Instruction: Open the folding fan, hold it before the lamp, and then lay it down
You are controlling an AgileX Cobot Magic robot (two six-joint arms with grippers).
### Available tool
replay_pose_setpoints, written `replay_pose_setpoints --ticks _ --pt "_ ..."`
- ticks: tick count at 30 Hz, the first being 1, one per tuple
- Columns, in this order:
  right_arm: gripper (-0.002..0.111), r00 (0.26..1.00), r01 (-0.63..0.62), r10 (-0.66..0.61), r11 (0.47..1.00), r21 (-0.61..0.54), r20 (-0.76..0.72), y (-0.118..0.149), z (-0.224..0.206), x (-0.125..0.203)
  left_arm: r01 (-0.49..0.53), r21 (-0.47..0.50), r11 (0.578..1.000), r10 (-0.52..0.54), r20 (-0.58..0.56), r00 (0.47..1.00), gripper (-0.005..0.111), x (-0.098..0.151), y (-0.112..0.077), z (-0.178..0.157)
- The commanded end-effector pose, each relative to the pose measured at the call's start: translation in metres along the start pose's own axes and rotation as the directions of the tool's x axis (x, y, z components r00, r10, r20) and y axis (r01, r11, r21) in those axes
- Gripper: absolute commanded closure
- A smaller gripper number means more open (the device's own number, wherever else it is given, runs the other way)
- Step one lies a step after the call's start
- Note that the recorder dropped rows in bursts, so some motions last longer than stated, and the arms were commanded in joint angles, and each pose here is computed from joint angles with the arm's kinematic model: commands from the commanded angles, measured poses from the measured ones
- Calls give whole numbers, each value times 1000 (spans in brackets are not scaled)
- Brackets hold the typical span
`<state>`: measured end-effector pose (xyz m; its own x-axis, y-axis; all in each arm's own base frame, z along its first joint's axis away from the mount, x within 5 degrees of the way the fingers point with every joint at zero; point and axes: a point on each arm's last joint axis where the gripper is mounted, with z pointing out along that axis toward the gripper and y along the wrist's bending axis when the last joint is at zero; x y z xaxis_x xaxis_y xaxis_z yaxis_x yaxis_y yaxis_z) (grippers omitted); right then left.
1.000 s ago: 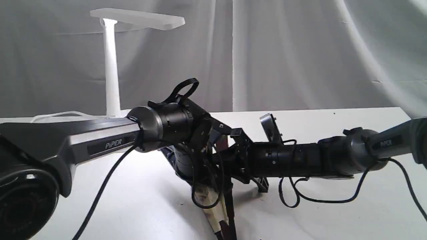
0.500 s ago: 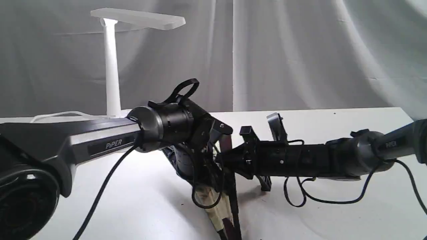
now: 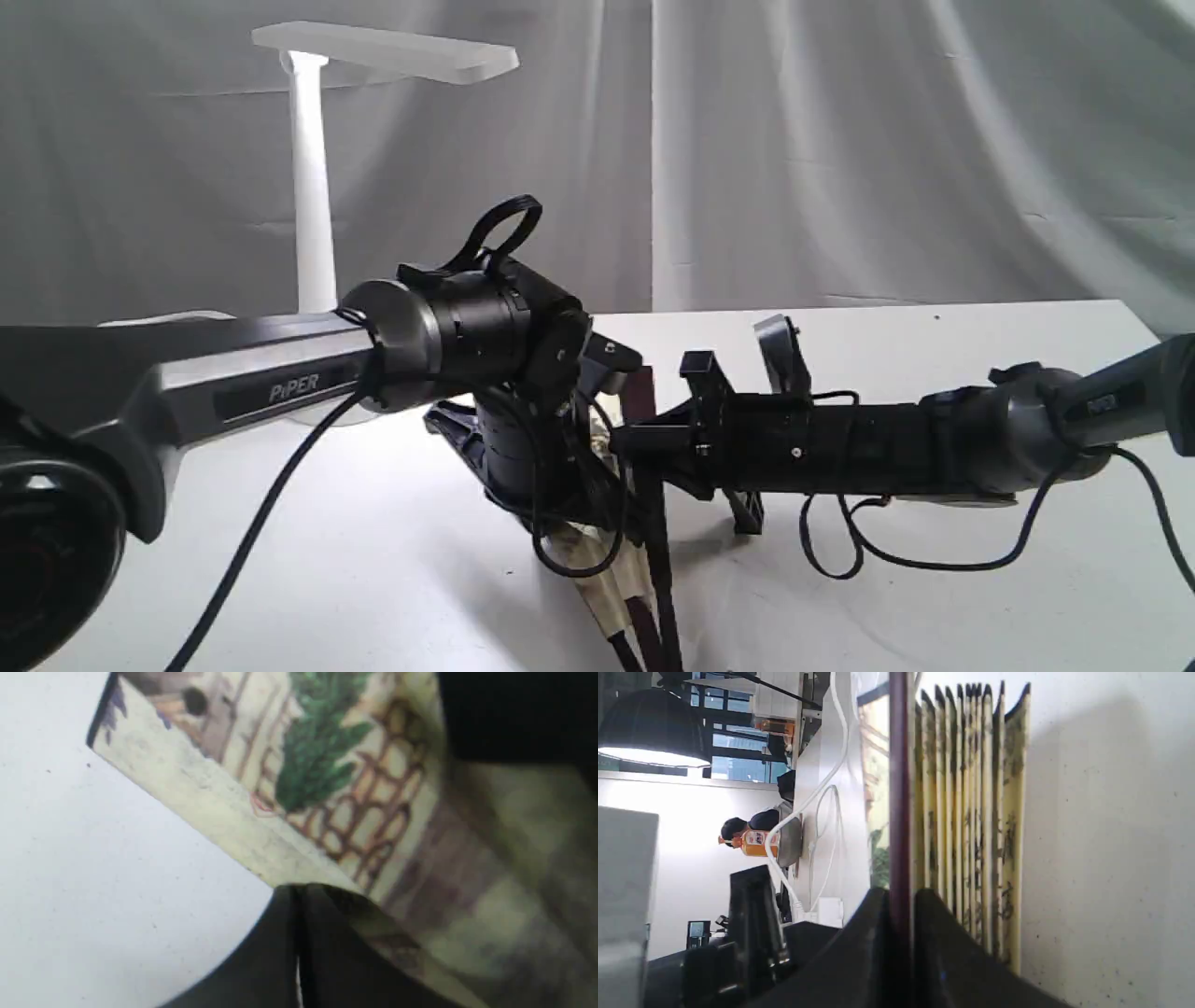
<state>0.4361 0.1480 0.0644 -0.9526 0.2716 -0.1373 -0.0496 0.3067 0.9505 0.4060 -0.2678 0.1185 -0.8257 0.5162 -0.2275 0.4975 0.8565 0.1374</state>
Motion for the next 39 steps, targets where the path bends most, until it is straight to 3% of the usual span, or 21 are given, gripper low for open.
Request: replay_pose_setpoints --ticks 1,8,18,22,25,28,30,32,34,36,39 --pt "108 999 -34 40 986 163 -31 -39 -1 11 33 25 999 -34 26 999 107 -2 0 -21" --pt "108 993 -122 122 987 108 6 -34 -1 8 76 26 997 -78 63 995 107 -5 5 -55" --pt "108 991 -128 129 991 25 -38 -27 -2 10 102 -68 992 -104 -25 994 107 5 15 -67" --pt "108 991 -131 131 991 16 -36 -27 -5 8 114 -47 992 -117 -56 992 107 10 15 -82" --pt "108 990 -136 134 990 -22 -51 -25 -9 7 101 13 995 -100 -80 992 107 12 15 -90" --pt "108 987 -144 137 986 -87 -78 -21 -17 6 128 160 979 -113 -102 988 107 12 14 -89" --pt "108 988 -147 142 985 -87 -60 -24 -23 2 152 286 946 -120 -124 985 107 12 18 -90" --pt "108 988 -150 146 985 -87 -48 -26 -28 -1 171 468 867 -116 -144 983 107 12 18 -96" --pt "108 988 -152 149 985 -87 -39 -27 -31 -3 156 566 809 -106 -120 987 107 12 21 -100" --pt "108 989 -148 146 985 -87 -34 -28 -33 -5 161 622 766 -106 -125 987 107 20 24 -101" --pt "108 990 -143 141 986 -87 -25 -29 -36 -6 177 614 770 -139 -109 984 107 35 32 -96"
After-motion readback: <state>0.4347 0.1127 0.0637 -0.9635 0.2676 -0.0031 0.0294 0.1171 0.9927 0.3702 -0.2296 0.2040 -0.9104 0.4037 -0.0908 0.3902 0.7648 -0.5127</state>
